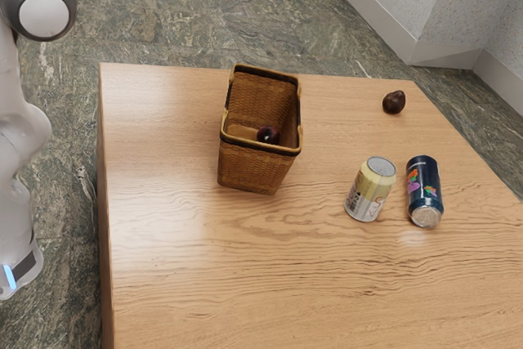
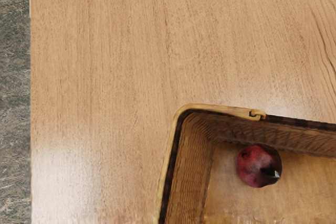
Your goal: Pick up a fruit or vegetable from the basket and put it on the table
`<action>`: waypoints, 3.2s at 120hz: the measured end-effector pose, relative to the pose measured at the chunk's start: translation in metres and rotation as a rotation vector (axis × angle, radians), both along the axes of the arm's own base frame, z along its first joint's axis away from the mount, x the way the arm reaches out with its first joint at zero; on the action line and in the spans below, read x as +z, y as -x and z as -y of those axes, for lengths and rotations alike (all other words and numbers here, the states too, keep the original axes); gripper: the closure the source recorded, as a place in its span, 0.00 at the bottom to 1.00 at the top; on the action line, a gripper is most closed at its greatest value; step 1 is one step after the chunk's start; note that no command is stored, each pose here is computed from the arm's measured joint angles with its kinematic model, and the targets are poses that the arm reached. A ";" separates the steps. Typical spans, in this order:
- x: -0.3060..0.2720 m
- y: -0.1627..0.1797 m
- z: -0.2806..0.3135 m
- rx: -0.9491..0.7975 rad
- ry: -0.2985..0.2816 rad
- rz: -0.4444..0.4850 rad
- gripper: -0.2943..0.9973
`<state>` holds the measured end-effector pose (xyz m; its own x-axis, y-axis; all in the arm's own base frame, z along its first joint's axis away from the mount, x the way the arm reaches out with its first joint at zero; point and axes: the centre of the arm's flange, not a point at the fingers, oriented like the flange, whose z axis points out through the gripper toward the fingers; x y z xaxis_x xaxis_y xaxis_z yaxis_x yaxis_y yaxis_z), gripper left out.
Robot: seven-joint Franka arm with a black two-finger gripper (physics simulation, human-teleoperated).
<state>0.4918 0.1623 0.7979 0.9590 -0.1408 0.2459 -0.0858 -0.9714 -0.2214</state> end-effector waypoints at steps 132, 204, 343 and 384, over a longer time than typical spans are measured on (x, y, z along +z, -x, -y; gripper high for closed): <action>-0.298 -0.079 0.095 -0.055 0.079 -0.168 0.25; -0.310 -0.073 0.075 0.012 0.078 -0.205 0.25; -0.341 -0.086 0.059 0.063 0.020 -0.173 0.53; -0.315 -0.093 0.064 0.067 0.020 -0.176 0.58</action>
